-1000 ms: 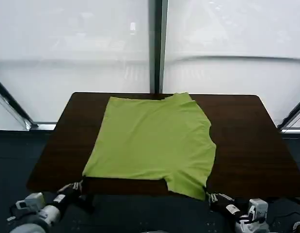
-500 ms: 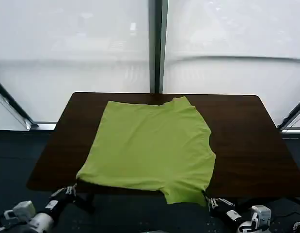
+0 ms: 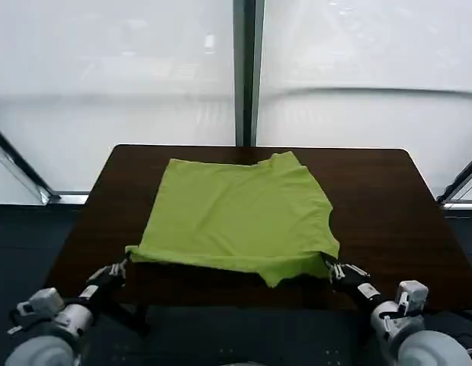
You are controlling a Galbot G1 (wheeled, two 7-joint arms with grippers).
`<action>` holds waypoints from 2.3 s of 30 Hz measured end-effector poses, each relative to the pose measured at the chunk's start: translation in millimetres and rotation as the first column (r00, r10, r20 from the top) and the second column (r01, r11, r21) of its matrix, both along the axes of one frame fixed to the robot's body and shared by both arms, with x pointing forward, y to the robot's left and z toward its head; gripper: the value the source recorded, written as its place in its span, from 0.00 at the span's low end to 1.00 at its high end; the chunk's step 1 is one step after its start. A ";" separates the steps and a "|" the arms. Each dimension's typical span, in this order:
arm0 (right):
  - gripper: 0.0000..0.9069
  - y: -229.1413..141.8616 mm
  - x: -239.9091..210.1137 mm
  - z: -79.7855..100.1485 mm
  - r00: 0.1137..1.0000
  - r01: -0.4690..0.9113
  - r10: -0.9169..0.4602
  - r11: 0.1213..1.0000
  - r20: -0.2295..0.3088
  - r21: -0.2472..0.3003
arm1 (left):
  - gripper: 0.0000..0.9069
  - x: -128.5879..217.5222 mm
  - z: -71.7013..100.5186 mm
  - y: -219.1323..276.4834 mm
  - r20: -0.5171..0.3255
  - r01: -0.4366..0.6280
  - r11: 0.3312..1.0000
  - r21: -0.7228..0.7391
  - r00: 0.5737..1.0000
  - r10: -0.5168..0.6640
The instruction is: Fold and organize the clothes.
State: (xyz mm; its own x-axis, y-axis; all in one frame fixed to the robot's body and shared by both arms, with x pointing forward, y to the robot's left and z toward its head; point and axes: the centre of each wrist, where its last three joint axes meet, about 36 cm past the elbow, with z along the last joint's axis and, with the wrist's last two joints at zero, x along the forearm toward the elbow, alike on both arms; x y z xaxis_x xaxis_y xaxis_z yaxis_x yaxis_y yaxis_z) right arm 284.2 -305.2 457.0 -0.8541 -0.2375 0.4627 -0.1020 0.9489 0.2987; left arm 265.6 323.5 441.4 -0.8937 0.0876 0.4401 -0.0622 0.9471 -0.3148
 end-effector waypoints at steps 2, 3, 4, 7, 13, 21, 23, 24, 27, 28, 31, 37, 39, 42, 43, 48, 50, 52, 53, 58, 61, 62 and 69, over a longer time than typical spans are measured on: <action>0.00 -1.9 7.2 -4.3 1.000 0.011 -0.011 1.000 0.002 0.003 | 0.00 9.1 -1.7 -2.0 0.011 0.007 1.000 -0.003 1.000 -0.007; 0.00 -2.4 10.5 -6.8 1.000 0.016 -0.016 1.000 0.002 0.005 | 0.00 13.5 -2.1 -3.0 0.017 0.010 1.000 -0.005 1.000 -0.010; 0.00 -2.6 13.5 -8.0 1.000 0.019 -0.019 1.000 0.004 0.007 | 0.00 18.1 -2.6 -4.0 0.022 0.015 1.000 -0.006 1.000 -0.015; 0.00 3.8 54.5 -21.3 0.998 0.031 -0.032 0.999 0.047 0.014 | 0.00 30.4 -2.9 -6.2 0.036 0.026 1.000 -0.004 0.999 -0.025; 0.00 9.6 77.8 -21.6 0.997 0.016 -0.017 1.000 0.072 0.008 | 0.00 61.1 -13.7 -13.8 0.053 0.066 0.998 0.021 0.996 -0.067; 0.00 13.8 89.3 -24.9 0.996 0.012 -0.012 1.000 0.083 0.005 | 0.00 75.3 -17.6 -16.5 0.056 0.076 0.997 0.034 0.995 -0.078; 0.00 13.9 90.3 -25.4 0.996 0.013 -0.013 1.000 0.085 0.004 | 0.00 80.2 -16.7 -16.3 0.062 0.080 0.996 0.040 0.995 -0.083; 0.00 13.7 91.0 -25.8 0.996 0.014 -0.015 1.000 0.085 0.004 | 0.00 82.2 -16.6 -16.1 0.064 0.081 0.996 0.043 0.994 -0.083; 0.00 12.6 92.9 -26.3 0.996 0.019 -0.019 1.000 0.088 0.002 | 0.00 88.2 -14.4 -14.5 0.074 0.081 0.995 0.050 0.994 -0.084; 0.00 12.4 93.2 -26.4 0.996 0.020 -0.020 1.000 0.088 0.002 | 0.00 90.1 -13.8 -13.7 0.077 0.079 0.995 0.052 0.994 -0.083; 0.00 12.0 94.3 -26.5 0.996 0.022 -0.022 1.000 0.089 0.002 | 0.00 94.7 -13.1 -10.4 0.084 0.071 0.996 0.057 0.994 -0.076; 0.00 13.7 92.7 -28.1 0.996 0.021 -0.021 1.000 0.086 0.001 | 0.00 96.8 -13.3 -7.6 0.082 0.071 0.995 0.068 0.994 -0.077; 0.00 12.2 89.7 -26.3 0.995 0.016 -0.015 1.000 0.098 -0.008 | 0.00 98.0 -14.0 -8.8 0.077 0.069 0.995 0.069 0.994 -0.074; 0.97 8.0 84.0 -23.2 0.993 0.010 -0.006 0.999 0.116 -0.040 | 0.97 98.5 -14.4 -9.6 0.078 0.064 0.996 0.064 0.995 -0.069; 0.97 6.7 81.6 -22.2 0.993 0.008 -0.002 0.998 0.118 -0.055 | 0.97 98.0 -14.4 -9.4 0.077 0.064 0.996 0.064 0.995 -0.068; 0.97 -0.7 64.3 -17.1 0.996 -0.002 0.014 0.990 0.086 -0.140 | 0.97 93.1 -10.5 -7.3 0.072 0.057 0.996 0.072 0.995 -0.062; 0.97 -4.4 54.4 -14.3 0.998 -0.008 0.019 0.987 0.065 -0.161 | 0.97 90.0 -9.9 -6.9 0.057 0.049 0.996 0.080 0.997 -0.053; 0.97 -7.9 43.7 -10.8 0.999 -0.019 0.026 0.982 0.037 -0.186 | 0.97 87.0 -9.7 -6.5 0.043 0.041 0.995 0.086 0.998 -0.045; 0.97 -9.4 38.8 -9.4 0.999 -0.023 0.029 0.980 0.026 -0.196 | 0.97 84.1 -9.3 -7.3 0.036 0.042 0.995 0.085 0.998 -0.045; 0.97 -12.1 17.9 -4.4 0.998 -0.056 0.052 0.972 -0.025 -0.227 | 0.97 61.9 -15.2 -16.3 0.004 0.058 0.996 0.072 0.998 -0.059; 0.97 -11.7 9.9 -8.3 0.997 -0.071 0.061 0.969 -0.050 -0.235 | 0.97 49.6 -22.8 -19.7 -0.023 0.057 0.996 0.068 0.998 -0.056; 0.97 -11.7 8.5 -9.4 0.997 -0.073 0.062 0.969 -0.056 -0.237 | 0.97 46.6 -25.2 -20.2 -0.031 0.055 0.996 0.068 0.998 -0.053; 0.86 -5.5 2.0 -17.2 0.994 -0.085 0.068 0.970 -0.080 -0.229 | 0.97 36.8 -35.5 -20.5 -0.059 0.059 0.997 0.046 0.997 -0.056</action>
State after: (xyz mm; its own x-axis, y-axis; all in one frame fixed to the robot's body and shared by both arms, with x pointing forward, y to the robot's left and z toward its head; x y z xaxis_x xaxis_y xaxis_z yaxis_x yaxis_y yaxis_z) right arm 286.1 -310.7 439.8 -0.8003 -0.1799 0.5719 -0.1638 0.9832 0.0802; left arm 302.4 303.0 405.9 -0.8606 0.1156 0.4960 -0.0244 0.9634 -0.2669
